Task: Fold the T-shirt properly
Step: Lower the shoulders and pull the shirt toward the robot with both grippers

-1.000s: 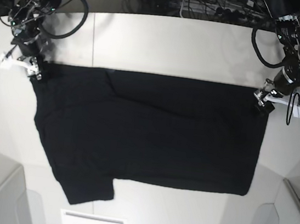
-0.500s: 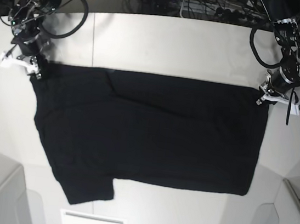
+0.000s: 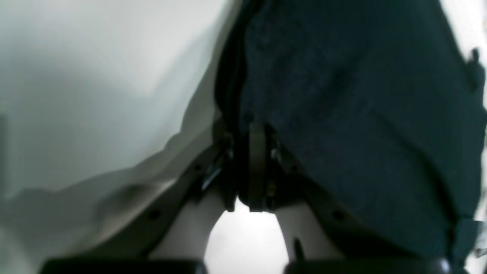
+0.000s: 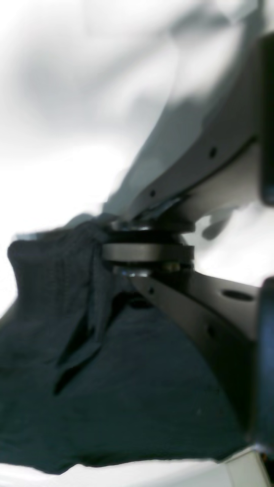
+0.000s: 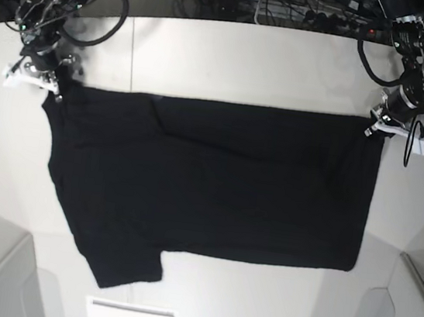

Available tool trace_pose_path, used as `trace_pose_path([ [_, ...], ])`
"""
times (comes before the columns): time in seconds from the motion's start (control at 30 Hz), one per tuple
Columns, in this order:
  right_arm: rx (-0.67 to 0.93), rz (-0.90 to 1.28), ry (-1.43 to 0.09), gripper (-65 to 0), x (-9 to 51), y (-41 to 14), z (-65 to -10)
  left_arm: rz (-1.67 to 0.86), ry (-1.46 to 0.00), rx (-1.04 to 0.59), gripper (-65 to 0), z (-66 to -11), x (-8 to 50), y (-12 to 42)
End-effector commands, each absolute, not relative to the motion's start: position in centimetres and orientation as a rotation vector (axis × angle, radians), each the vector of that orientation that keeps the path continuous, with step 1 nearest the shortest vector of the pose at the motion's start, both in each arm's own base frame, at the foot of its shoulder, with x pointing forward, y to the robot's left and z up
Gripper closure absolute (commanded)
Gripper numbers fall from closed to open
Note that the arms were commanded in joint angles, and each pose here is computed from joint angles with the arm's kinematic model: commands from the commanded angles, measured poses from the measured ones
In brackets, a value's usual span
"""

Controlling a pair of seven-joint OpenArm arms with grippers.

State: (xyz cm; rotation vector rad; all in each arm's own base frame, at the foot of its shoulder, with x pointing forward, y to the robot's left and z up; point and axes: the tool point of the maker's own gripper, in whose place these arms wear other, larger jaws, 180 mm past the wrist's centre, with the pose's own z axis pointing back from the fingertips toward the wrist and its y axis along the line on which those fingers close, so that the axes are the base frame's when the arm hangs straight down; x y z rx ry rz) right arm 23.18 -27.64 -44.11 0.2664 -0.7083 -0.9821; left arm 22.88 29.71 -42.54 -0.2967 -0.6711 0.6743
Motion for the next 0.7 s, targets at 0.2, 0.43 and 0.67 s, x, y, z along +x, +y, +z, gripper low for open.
trace_pose_path([
  [0.2, 0.227, -0.95, -0.703, 0.0, 21.3, -28.6, -42.4, 0.602, -0.68, -0.219, 0.0, -40.7, 21.1, 31.0],
  [0.43, 0.177, -0.969, -0.676, 0.0, 18.3, -29.6, -42.4, 0.575, -0.644, -0.188, 0.0, -40.8, 18.4, 30.8],
  [0.67, 0.169, -0.903, -0.645, 0.0, 16.2, -29.1, -43.1, 0.577, -0.595, -0.171, 0.0, -41.7, 16.2, 30.8],
])
